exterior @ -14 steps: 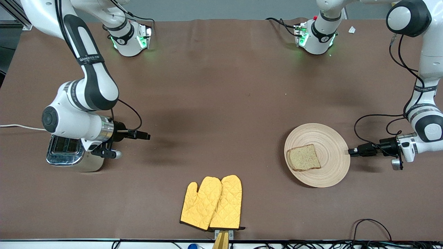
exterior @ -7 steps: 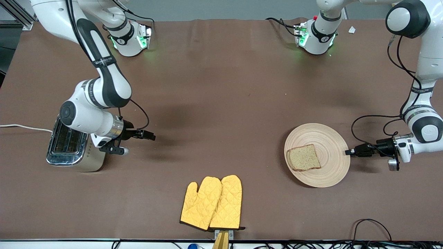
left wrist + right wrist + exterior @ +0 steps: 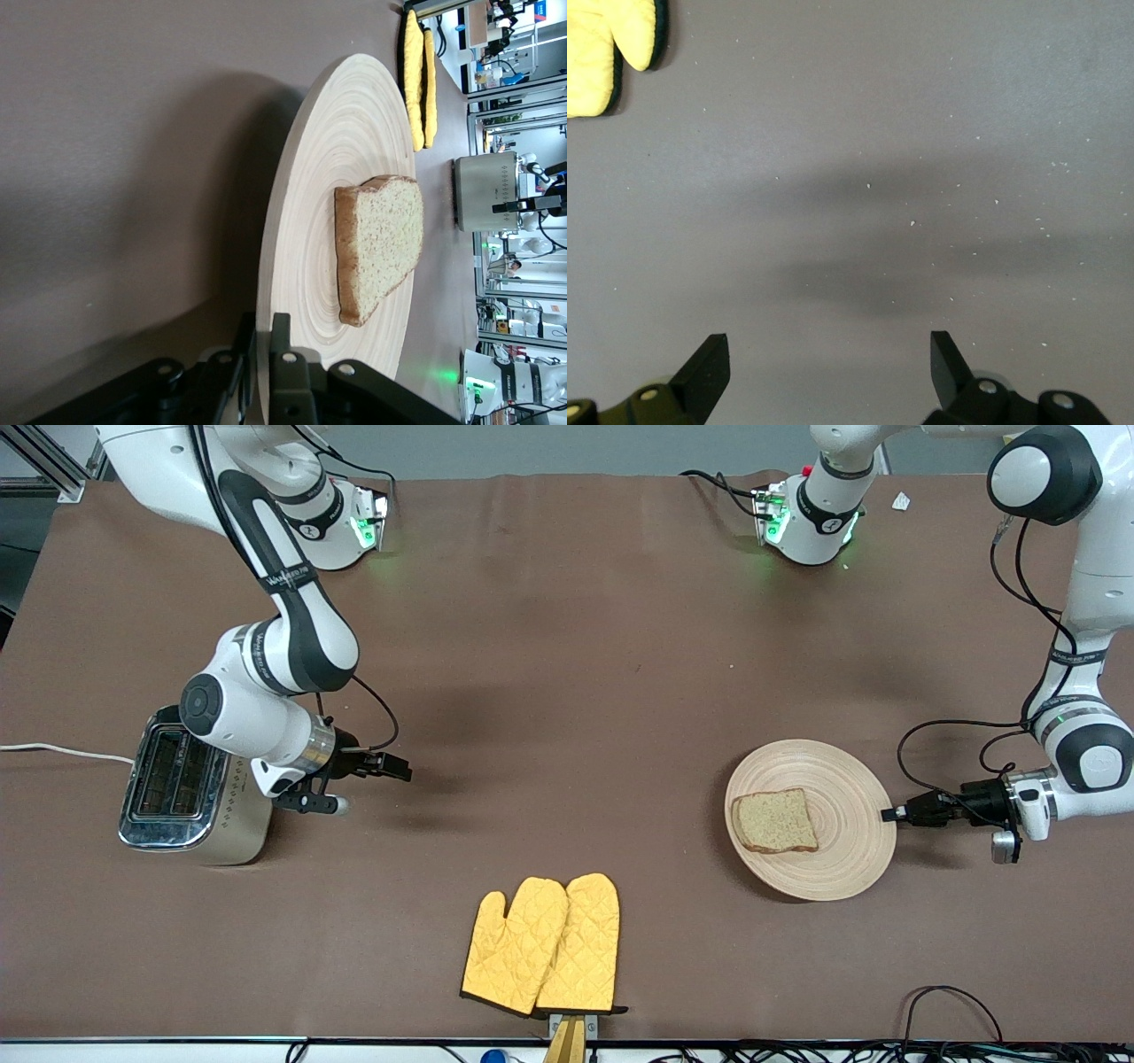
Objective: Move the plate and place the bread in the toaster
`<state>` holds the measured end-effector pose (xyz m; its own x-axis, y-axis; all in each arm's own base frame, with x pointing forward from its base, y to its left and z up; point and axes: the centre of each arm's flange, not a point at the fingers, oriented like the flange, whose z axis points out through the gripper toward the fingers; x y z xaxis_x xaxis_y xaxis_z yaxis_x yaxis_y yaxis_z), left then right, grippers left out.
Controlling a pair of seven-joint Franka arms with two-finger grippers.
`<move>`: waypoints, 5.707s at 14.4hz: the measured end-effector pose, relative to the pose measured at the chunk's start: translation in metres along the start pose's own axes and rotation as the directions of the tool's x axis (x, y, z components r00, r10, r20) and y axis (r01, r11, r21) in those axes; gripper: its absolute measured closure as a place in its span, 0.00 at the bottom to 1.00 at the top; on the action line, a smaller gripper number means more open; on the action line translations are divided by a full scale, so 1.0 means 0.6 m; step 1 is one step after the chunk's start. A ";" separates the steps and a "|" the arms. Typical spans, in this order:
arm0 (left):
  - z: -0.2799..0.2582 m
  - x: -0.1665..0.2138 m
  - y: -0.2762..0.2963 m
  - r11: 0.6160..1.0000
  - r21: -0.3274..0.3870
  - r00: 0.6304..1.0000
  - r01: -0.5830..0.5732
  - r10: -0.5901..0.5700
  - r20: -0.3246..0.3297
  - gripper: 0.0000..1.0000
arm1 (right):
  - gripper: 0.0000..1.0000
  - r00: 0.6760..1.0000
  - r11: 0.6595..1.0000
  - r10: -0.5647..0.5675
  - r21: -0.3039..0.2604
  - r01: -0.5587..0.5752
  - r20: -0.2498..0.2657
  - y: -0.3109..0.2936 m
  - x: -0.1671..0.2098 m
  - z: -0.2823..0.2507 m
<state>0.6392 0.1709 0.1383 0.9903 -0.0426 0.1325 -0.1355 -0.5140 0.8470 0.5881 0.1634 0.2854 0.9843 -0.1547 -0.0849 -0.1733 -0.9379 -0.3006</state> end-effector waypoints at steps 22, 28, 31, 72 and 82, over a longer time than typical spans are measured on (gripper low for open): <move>0.440 -0.003 0.259 0.990 -0.144 0.951 -0.006 0.050 0.304 0.91 | 0.00 1.000 1.000 -0.010 0.001 0.010 0.004 -0.009 -0.008 -0.001; 0.543 -0.042 0.295 0.995 -0.095 0.971 0.018 0.005 0.240 0.91 | 0.00 1.000 1.000 -0.002 0.012 0.002 -0.012 -0.094 -0.046 0.023; 0.569 -0.039 0.314 0.994 -0.092 0.984 0.052 -0.035 0.177 0.81 | 0.00 0.998 0.998 0.068 0.011 -0.068 -0.006 -0.167 -0.092 0.047; -0.269 0.030 0.815 0.517 0.854 0.991 0.049 -0.135 0.025 0.00 | 0.65 0.965 0.956 0.203 -0.181 -0.233 -0.168 -0.355 -0.203 0.224; -0.224 -0.020 0.884 0.478 0.875 0.981 0.081 -0.194 0.015 0.00 | 0.81 0.961 0.952 0.218 -0.182 -0.248 -0.169 -0.362 -0.214 0.232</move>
<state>0.5515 0.0140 0.6552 0.9981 0.0449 -0.0421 0.0435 -0.9984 -0.0348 0.4946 0.4300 0.2293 0.9138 -0.4060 0.0131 -0.4032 -0.9104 -0.0926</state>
